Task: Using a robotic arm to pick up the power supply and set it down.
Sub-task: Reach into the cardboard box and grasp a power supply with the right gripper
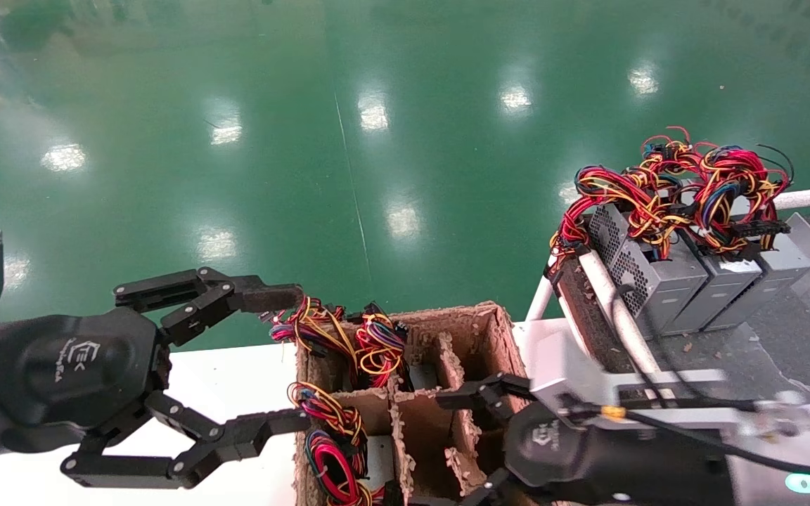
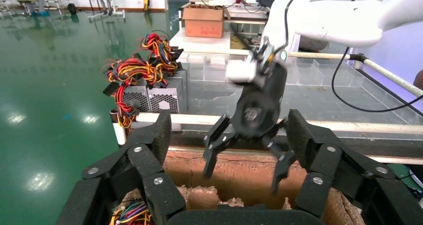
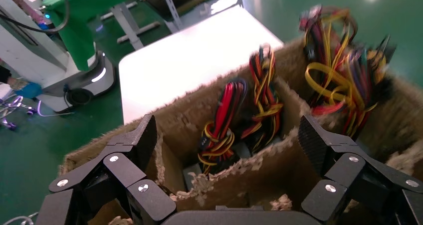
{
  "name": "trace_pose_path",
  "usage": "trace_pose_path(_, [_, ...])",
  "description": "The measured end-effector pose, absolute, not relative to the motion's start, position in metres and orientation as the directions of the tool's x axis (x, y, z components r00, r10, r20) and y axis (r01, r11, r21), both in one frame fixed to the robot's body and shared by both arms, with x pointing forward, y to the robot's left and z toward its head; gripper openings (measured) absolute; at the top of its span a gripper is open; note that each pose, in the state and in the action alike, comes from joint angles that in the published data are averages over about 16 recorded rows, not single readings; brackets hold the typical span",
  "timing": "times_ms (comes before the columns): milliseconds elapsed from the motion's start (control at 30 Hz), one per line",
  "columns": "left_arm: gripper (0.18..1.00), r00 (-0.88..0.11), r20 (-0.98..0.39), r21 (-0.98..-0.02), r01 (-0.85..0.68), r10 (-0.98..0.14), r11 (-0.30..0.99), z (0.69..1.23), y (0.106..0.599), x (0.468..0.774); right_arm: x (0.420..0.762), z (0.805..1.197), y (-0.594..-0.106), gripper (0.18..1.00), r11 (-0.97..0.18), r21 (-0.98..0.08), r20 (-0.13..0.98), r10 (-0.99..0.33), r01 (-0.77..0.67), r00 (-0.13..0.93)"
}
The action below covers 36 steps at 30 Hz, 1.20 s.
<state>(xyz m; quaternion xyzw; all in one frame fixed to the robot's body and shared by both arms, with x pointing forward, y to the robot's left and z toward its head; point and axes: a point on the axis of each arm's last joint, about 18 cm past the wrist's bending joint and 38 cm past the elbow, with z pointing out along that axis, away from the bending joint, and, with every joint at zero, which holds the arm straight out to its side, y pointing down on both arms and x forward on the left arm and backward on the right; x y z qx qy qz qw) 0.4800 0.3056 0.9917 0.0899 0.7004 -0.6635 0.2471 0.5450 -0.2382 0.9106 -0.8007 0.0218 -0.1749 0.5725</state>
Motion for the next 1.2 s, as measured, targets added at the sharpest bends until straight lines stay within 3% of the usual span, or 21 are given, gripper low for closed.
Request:
trace_pose_path(333, [0.915, -0.862, -0.466, -0.885, 0.454, -0.202, 0.103, 0.992, 0.306, 0.48, 0.565, 0.875, -0.195, 0.991, -0.381, -0.92, 0.184, -0.208, 0.094, 0.961])
trace_pose_path(667, [0.986, -0.862, -0.466, -0.885, 0.454, -0.202, 0.103, 0.992, 0.306, 0.48, 0.573, 0.861, -0.172, 0.928, -0.384, -0.921, 0.142, -0.178, 0.064, 0.974])
trace_pose_path(867, [0.999, -0.862, -0.466, -0.885, 0.454, -0.202, 0.103, 0.992, 0.306, 0.48, 0.577, 0.855, -0.165, 0.846, -0.398, -0.915, 0.143, -0.175, 0.063, 0.974])
trace_pose_path(1200, [1.001, -0.862, -0.466, -0.885, 0.454, -0.202, 0.103, 0.992, 0.306, 0.48, 0.582, 0.848, -0.155, 0.636, -0.429, -0.899, 0.187, -0.2, 0.086, 0.962])
